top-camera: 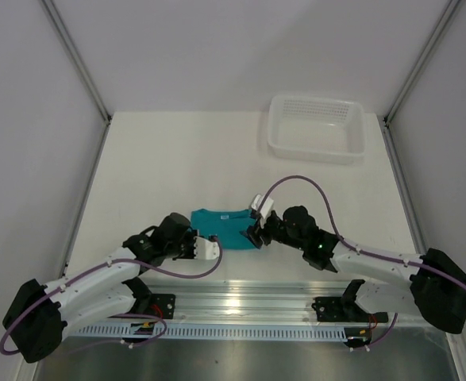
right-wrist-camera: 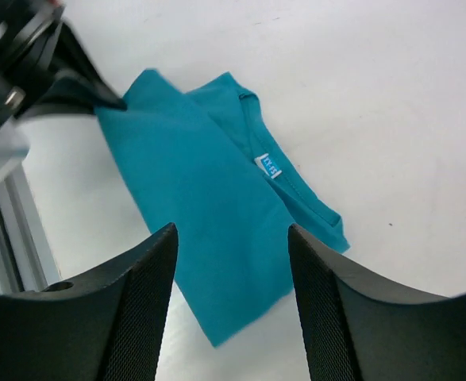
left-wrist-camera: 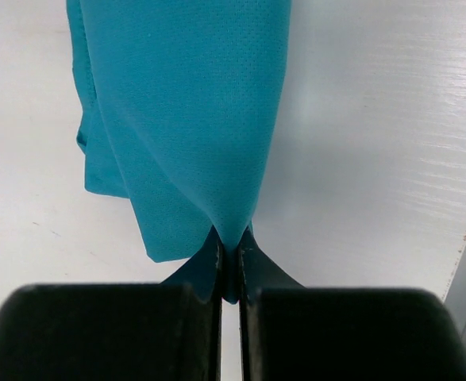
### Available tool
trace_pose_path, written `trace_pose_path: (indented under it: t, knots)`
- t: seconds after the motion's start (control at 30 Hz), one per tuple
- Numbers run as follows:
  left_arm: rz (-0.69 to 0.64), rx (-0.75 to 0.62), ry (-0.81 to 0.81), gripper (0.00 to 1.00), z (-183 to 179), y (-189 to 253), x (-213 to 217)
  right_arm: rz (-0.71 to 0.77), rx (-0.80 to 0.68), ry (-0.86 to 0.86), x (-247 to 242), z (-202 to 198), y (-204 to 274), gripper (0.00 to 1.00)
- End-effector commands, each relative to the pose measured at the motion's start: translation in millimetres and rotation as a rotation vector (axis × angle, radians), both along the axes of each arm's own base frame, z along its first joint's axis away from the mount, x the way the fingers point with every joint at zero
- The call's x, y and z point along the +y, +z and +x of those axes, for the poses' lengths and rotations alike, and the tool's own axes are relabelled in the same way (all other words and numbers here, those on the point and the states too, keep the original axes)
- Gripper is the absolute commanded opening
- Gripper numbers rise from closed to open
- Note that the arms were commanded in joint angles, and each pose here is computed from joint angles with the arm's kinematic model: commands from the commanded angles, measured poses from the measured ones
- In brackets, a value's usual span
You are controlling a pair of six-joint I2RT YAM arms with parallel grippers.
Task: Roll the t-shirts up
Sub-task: Roll the tshirt
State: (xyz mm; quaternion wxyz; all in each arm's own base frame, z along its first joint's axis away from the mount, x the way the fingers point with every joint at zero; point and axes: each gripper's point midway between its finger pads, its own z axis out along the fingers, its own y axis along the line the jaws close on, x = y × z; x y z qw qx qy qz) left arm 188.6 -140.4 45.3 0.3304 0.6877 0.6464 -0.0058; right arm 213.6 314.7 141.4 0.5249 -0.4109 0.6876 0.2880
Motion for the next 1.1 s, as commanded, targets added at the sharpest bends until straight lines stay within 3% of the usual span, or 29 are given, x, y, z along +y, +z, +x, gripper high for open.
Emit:
trace_pose_path:
  t: [0.0, 0.13, 0.37, 0.67, 1.07]
  knots:
    - [-0.057, 0.022, -0.006, 0.01, -0.1, 13.0, -8.7, -0.173, -0.213, 0.238, -11.7, -28.8, -15.3, 0.61]
    - [-0.064, 0.04, 0.0, 0.01, 0.3, 15.1, -8.2, -0.332, -0.374, 0.446, -14.1, -63.6, -40.2, 0.62]
    - [-0.069, 0.063, 0.007, 0.01, -1.3, 13.4, -7.9, -0.501, -0.492, 0.421, -5.7, -57.6, -63.2, 0.64]
    - [-0.057, 0.07, 0.002, 0.02, -2.8, 12.6, -6.4, -0.597, -0.49, 0.316, 2.6, -31.3, -79.2, 0.65]
    - [-0.049, 0.079, 0.003, 0.02, -5.1, 9.4, -4.5, -0.621, -0.455, 0.282, 2.8, -19.6, -94.5, 0.64]
